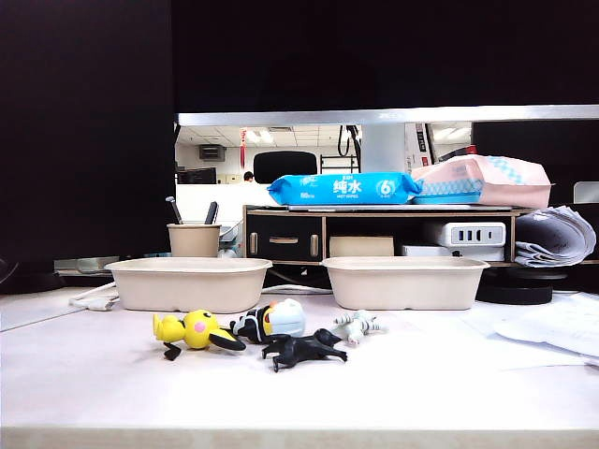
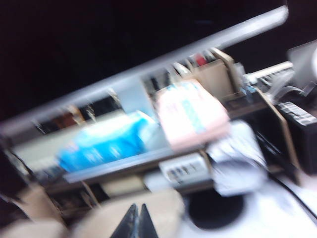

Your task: Put the dolls with similar sizes into the same paper box, while dolls with different sizes go into separate paper boxes.

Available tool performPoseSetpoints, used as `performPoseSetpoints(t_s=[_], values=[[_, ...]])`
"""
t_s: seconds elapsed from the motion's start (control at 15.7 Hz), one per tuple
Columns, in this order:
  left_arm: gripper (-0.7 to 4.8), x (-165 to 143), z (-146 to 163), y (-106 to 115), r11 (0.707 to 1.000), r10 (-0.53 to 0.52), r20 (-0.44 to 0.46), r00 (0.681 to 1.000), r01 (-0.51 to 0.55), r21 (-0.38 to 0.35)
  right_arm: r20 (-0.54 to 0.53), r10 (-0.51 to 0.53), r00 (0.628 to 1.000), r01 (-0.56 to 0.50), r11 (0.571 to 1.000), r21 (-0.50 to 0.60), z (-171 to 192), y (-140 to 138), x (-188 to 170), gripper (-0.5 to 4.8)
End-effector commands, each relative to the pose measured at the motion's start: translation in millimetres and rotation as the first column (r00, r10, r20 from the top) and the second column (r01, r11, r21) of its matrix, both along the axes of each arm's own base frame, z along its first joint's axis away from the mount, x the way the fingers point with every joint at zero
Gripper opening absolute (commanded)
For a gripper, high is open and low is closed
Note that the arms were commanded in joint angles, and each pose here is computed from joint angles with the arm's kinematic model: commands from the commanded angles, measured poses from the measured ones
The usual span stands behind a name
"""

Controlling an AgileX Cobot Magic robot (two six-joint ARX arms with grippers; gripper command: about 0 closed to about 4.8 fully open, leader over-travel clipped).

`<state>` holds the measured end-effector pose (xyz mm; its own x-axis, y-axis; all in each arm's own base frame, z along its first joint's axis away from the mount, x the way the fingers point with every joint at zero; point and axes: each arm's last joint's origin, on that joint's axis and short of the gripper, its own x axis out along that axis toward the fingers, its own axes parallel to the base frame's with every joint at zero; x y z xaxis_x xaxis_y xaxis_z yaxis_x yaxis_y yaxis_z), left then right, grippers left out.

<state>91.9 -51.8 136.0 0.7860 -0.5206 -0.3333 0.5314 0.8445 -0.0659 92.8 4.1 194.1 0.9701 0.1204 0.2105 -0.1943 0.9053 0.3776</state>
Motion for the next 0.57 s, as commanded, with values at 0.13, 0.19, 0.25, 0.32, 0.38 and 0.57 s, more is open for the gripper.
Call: performPoseSetpoints(t_s=[0.13,0.19,0.25,0.32,0.38,0.57], values=[[-0.05,0,-3,-3,1.0,-0.021,-0.028,0.999,0.022,0.019,0.132,0.022,0.991,-0.026,0.999,0.027,52,0,-13,-0.05],[-0.05,0,-3,-3,1.0,-0.021,-0.027,0.999,0.022,0.018,0.143,0.045,0.989,-0.047,0.999,0.009,74,1,-13,-0.06],[-0.05,0,-3,-3,1.0,-0.021,-0.027,0.999,0.022,0.018,0.128,0.1,0.987,-0.099,0.995,-0.013,98,3,-6,-0.06],[-0.05,0,-3,-3,1.0,-0.021,-0.027,0.999,0.022,0.018,0.101,0.15,0.983,-0.148,0.989,-0.027,110,4,3,-0.06],[-0.05,0,-3,-3,1.0,-0.021,-0.027,0.999,0.022,0.018,0.026,0.334,0.942,-0.331,0.941,-0.067,138,11,30,-0.05],[-0.05,0,-3,-3,1.0,-0.022,-0.027,0.999,0.022,0.018,-0.194,0.759,0.622,-0.783,0.607,-0.137,181,71,131,-0.05]])
